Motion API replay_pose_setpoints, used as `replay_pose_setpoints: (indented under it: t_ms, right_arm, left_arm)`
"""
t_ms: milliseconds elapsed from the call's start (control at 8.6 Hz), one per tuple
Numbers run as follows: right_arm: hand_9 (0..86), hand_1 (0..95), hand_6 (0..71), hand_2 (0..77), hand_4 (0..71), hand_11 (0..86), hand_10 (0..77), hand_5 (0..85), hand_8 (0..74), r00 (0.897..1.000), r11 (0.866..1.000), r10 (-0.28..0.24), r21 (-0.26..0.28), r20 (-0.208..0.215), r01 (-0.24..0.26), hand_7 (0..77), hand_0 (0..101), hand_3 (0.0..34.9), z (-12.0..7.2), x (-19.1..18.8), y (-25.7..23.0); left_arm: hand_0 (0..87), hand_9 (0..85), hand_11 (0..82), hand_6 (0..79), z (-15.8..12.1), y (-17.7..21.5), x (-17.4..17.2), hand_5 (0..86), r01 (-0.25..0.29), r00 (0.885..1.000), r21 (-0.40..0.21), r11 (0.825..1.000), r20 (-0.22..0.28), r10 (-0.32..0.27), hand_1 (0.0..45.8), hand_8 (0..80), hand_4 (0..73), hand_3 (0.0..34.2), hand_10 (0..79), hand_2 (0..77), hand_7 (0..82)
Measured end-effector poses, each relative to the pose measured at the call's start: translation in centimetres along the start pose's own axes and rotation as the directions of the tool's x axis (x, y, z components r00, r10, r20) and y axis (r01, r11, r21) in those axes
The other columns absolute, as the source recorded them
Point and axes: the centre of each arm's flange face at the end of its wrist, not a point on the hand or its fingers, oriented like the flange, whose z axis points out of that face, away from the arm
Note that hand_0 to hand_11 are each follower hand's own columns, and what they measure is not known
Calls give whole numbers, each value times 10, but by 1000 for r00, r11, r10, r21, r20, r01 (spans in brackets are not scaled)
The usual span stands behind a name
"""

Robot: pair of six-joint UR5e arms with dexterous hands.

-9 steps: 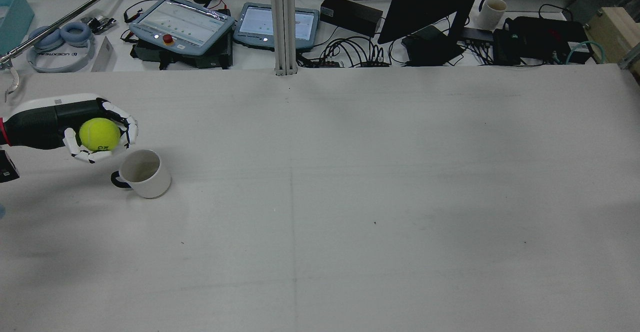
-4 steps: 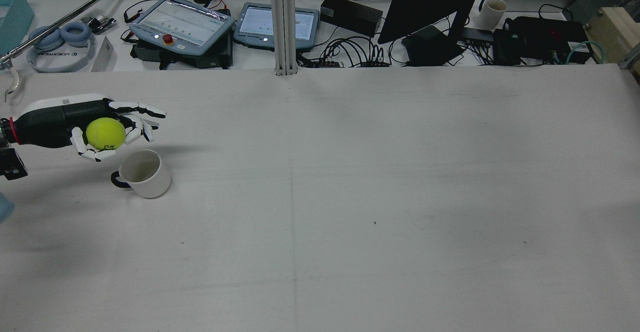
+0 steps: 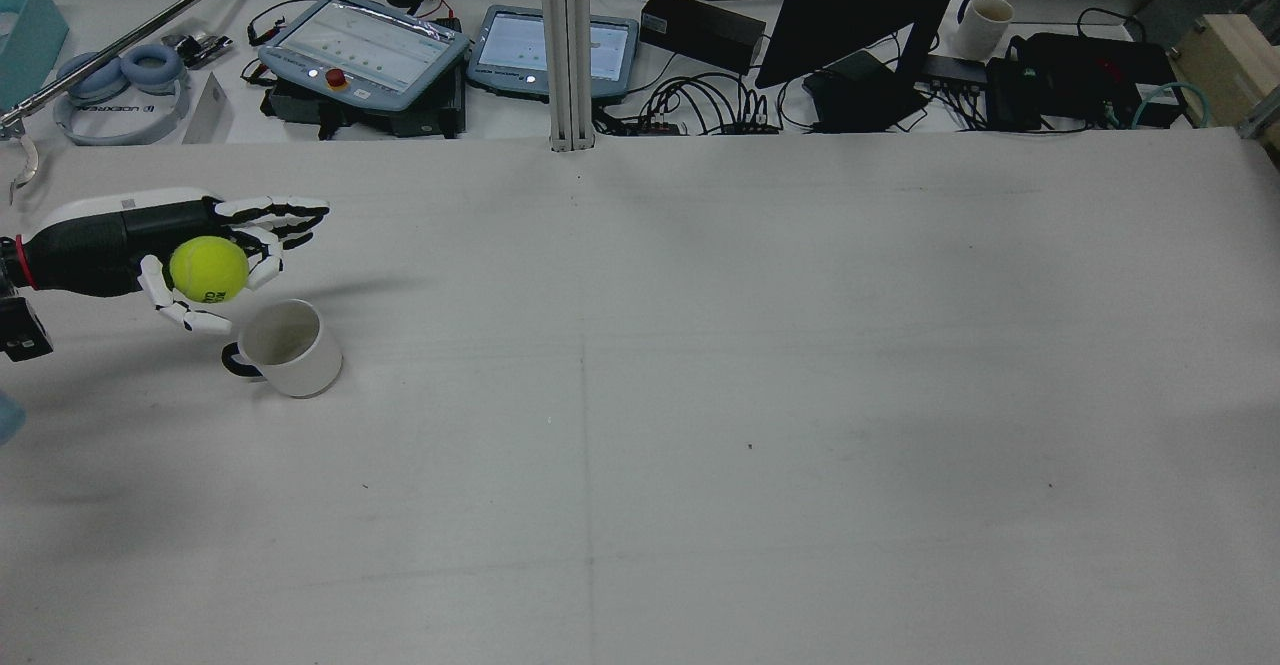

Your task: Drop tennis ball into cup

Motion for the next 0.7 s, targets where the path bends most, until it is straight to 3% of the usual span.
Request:
replay_pose_setpoints:
  t_ms: [116,233,349,465,581,698]
  right_arm:
    - [0,5,0,5,0,5,0,0,0,1000,1000,0,0,0,0,0,0,0,0,0,0]
    - [0,5,0,5,0,5,0,0,0,1000,1000,0,0,0,0,0,0,0,0,0,0]
    - [0,5,0,5,0,5,0,0,0,1000,1000,0,0,0,0,0,0,0,0,0,0]
    - [0,5,0,5,0,5,0,0,0,1000,1000,0,0,0,0,0,0,0,0,0,0]
    - [0,5,0,5,0,5,0,0,0,1000,1000,0,0,0,0,0,0,0,0,0,0]
    - [0,5,0,5,0,5,0,0,0,1000,1000,0,0,0,0,0,0,0,0,0,0]
  left_arm:
    - [642,16,11,365,-1,0,-1,49,0,1000,1,1000,0,0,229,0,11,0,0,11,464]
    - [617,16,11,251,-1,-1,-1,16,0,1000,2,1000,0,0,202,0,11,0,0,5,365]
    - [604,16,11,109,-1,-1,-1,33,0,1000,2,1000,0,0,202,0,11,0,0,11,251]
    - [604,16,11,109,-2,-1,-1,33,-1,1000,2,1000,0,1,202,0,11,0,0,11,251]
    - [604,16,11,0,-2,-2,-1,33,0,1000,2,1000,0,0,218,0,11,0,0,11,16]
    - [639,11,11,0,-4,-2,3,33,-2,1000,5,1000,-6,2,251,0,11,0,0,5,93]
